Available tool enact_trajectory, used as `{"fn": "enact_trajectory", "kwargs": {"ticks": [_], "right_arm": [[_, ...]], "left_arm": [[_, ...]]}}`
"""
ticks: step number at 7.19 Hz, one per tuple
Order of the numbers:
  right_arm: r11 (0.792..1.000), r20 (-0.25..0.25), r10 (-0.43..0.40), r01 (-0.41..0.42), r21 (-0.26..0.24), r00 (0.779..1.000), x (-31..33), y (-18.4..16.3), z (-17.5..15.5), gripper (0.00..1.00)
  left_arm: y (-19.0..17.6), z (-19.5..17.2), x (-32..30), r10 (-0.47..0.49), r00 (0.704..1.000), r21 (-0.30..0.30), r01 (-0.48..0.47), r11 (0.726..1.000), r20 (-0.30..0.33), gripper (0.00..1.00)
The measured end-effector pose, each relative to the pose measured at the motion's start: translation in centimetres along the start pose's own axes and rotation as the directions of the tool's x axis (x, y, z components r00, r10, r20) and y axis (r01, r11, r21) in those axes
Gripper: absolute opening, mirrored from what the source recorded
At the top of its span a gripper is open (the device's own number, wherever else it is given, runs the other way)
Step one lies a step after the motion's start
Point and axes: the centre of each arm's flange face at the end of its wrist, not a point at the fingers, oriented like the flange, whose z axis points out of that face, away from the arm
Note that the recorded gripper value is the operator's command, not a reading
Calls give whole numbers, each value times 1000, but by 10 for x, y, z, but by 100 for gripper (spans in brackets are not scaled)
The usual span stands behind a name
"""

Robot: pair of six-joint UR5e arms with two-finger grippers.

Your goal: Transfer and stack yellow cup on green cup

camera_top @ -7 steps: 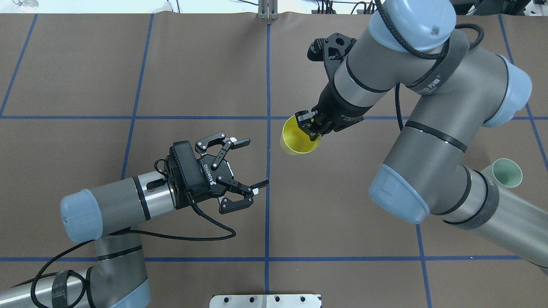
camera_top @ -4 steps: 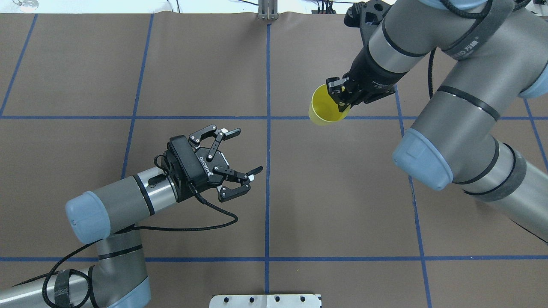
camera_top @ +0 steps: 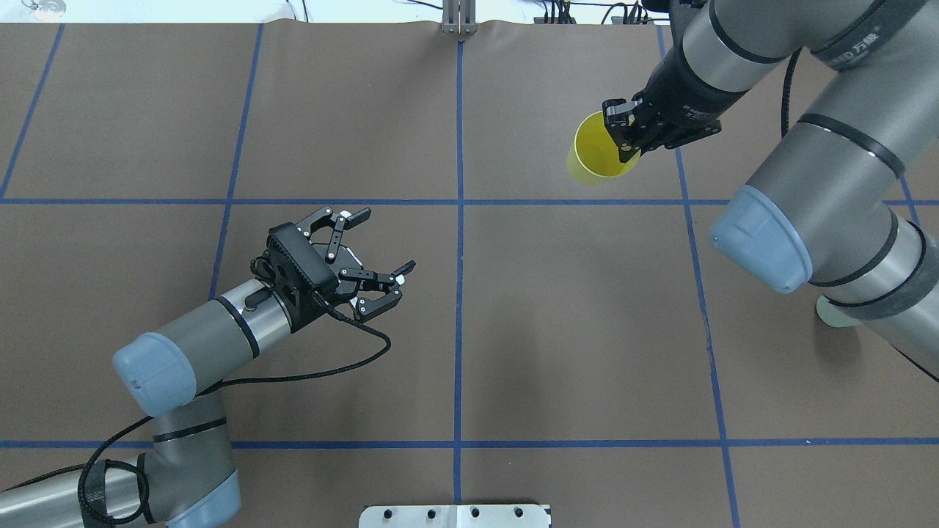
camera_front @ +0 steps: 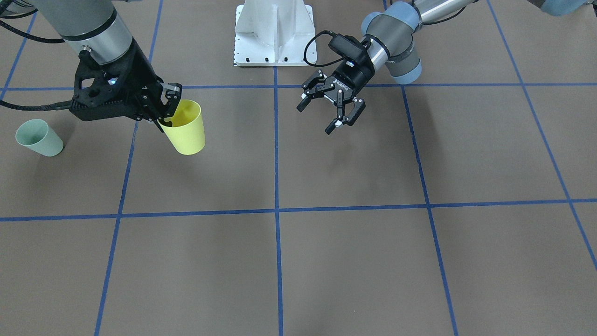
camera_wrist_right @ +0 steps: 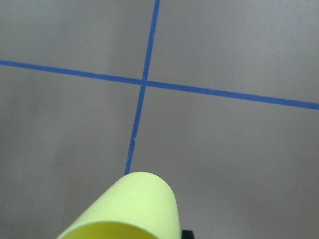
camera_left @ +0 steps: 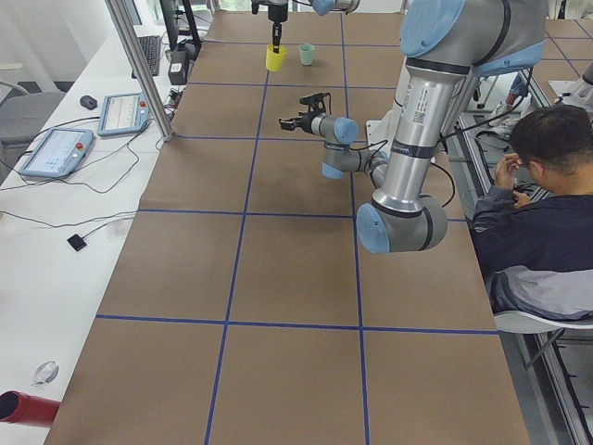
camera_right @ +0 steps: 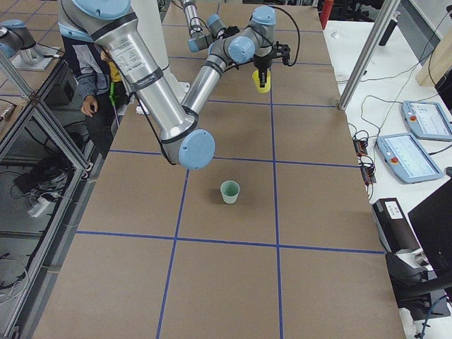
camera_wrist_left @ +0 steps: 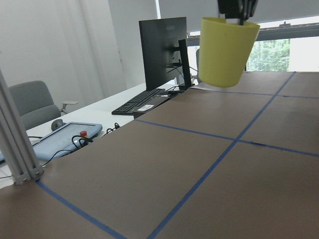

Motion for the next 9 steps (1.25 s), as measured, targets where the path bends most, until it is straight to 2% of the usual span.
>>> {"fn": "enact_trajectory", "kwargs": {"ticks": [2,4,5,7,8,9], "right_arm": [[1000,-23,12,-12,18,1000,28,-10,-6,0],[998,-55,-49,50,23,997,67,-12,-9,0],[997,-69,-80,81,19,994,85,-11,-8,0],[991,-92,-130,131,6,987,121,-9,-9,0],[988,-97,-152,153,-4,984,141,-6,-11,0],[984,-95,-177,176,-17,980,159,-3,-12,0]], "left_arm": [[14,10,-32,14,994,-133,0,991,106,100],[31,14,-92,87,976,-304,-22,952,202,100],[38,11,-134,106,970,-401,-9,916,220,100],[45,-15,-225,78,966,-558,75,826,245,100],[47,-40,-271,29,966,-618,141,774,257,100],[49,-76,-317,-32,960,-652,214,727,280,100]]}}
